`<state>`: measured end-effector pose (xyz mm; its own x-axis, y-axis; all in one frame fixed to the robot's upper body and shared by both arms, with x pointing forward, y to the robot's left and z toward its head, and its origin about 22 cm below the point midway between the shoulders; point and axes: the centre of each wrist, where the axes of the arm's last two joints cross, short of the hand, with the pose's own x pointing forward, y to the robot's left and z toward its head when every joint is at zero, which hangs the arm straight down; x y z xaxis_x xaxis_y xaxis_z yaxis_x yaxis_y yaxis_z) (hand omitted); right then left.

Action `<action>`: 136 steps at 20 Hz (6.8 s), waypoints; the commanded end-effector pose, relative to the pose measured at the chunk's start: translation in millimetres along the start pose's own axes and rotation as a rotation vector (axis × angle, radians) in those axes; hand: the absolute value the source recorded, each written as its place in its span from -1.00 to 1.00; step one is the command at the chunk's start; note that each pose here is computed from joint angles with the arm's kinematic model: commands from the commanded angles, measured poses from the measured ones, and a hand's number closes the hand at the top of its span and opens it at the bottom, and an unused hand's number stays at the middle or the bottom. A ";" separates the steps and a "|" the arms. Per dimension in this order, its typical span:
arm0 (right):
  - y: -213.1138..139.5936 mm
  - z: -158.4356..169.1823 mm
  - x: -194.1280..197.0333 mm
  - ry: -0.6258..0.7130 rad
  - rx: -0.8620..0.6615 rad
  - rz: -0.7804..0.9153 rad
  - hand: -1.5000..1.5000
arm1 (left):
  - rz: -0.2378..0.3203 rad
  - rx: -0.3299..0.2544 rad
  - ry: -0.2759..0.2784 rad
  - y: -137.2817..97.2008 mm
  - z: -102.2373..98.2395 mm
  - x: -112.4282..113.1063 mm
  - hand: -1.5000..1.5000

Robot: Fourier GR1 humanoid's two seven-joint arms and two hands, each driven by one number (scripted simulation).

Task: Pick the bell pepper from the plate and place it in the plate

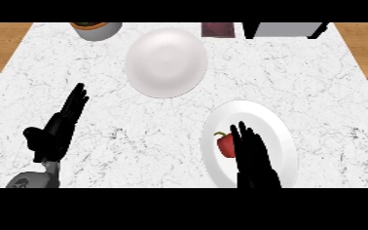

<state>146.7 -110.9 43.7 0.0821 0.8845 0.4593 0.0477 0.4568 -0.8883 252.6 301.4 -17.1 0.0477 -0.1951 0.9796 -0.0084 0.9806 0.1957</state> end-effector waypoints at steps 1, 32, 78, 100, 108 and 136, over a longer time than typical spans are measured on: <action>-9.3 9.3 13.2 0.051 0.021 0.049 -1.00 | -0.007 0.003 0.000 2.8 -10.9 -0.4 0.00; 60.1 -87.8 -30.2 0.075 0.204 0.188 1.00 | -0.001 -0.004 -0.006 -3.0 3.9 -12.3 0.00; -91.3 -141.5 131.0 0.026 -0.358 0.013 1.00 | 0.008 -0.035 -0.006 5.2 2.9 -13.6 0.00; -9.6 -250.1 129.9 0.182 -0.379 -0.237 -1.00 | 0.009 -0.088 -0.039 -20.6 -18.7 5.0 0.00; -2.4 -261.2 118.6 0.276 -0.367 -0.320 -1.00 | 0.013 -0.119 -0.049 -29.8 -29.7 21.6 0.00; 16.6 -170.2 -55.9 0.045 -0.419 -0.766 -1.00 | 0.017 0.006 -0.010 -4.4 -5.2 8.5 0.00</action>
<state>327.9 -150.5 18.8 -0.0829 0.3184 0.9443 0.5104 0.8274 -0.2341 254.2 301.8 -15.0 0.0416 -0.1881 0.9813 0.0003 0.9821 0.1882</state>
